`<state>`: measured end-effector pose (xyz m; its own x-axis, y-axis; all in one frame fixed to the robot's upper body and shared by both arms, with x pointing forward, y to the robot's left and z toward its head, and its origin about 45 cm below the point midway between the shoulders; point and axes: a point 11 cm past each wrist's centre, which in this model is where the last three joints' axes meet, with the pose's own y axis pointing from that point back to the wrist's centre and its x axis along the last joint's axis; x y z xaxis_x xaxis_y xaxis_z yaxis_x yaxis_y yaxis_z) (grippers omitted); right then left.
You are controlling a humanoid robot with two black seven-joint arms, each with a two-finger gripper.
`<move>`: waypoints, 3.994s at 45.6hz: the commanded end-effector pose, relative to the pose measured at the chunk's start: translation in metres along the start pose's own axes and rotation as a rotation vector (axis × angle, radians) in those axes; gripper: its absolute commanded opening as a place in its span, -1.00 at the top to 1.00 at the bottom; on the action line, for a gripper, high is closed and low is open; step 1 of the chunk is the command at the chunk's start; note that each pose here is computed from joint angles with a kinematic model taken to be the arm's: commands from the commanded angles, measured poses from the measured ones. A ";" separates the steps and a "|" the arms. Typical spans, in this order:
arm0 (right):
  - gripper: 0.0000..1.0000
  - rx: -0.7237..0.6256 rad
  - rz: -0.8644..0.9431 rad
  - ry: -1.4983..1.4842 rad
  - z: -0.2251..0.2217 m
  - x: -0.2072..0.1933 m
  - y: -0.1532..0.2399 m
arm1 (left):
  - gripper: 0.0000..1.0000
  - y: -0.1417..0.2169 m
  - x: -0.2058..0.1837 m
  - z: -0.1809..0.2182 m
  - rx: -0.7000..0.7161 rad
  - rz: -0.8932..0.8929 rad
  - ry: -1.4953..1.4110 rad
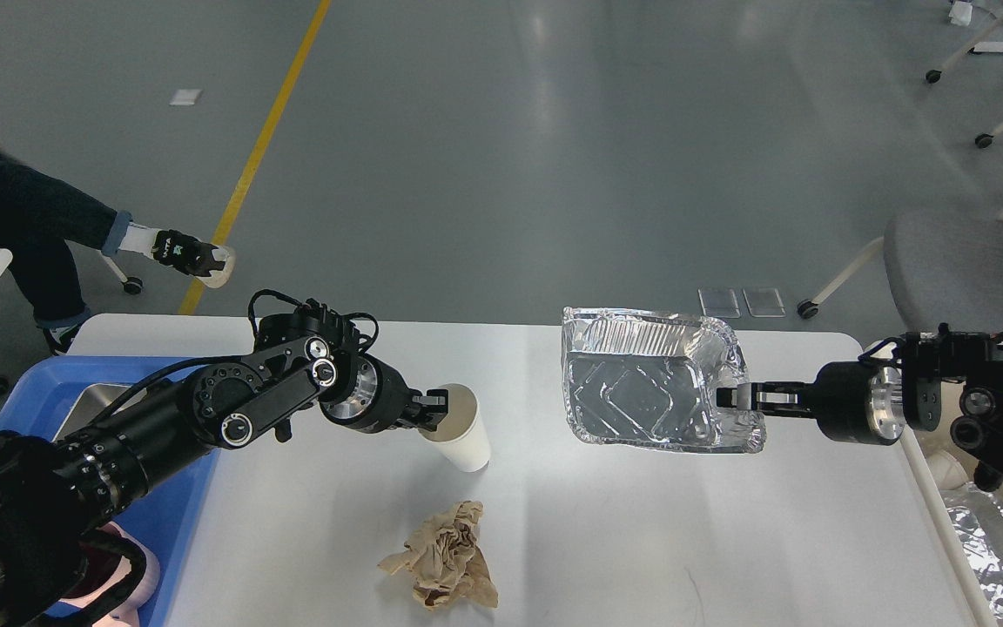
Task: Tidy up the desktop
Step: 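Grasp the white paper cup with the left gripper and lift it, then carry the paper cup over the foil tray and lower it in, then release the paper cup and withdraw the left gripper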
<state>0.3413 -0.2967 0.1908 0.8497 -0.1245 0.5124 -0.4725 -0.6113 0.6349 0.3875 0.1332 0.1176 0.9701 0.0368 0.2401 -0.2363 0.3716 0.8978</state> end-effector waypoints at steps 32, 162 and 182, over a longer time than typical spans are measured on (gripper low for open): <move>1.00 0.044 -0.065 -0.034 -0.008 -0.028 -0.023 | 1.00 0.300 0.161 -0.024 -0.154 0.413 0.053; 1.00 0.095 -0.107 0.016 -0.036 -0.020 -0.048 | -0.95 0.099 0.077 0.213 -0.277 0.082 -0.126; 1.00 0.081 -0.104 0.014 -0.030 -0.019 -0.043 | -0.95 0.115 0.124 0.103 -0.240 0.194 0.148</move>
<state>0.3388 -0.2432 0.1716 0.8886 -0.0470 0.4562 -0.3621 -0.6822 0.6351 0.4617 0.0251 0.3149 0.9195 0.1521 0.3625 -0.3783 0.5932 0.7106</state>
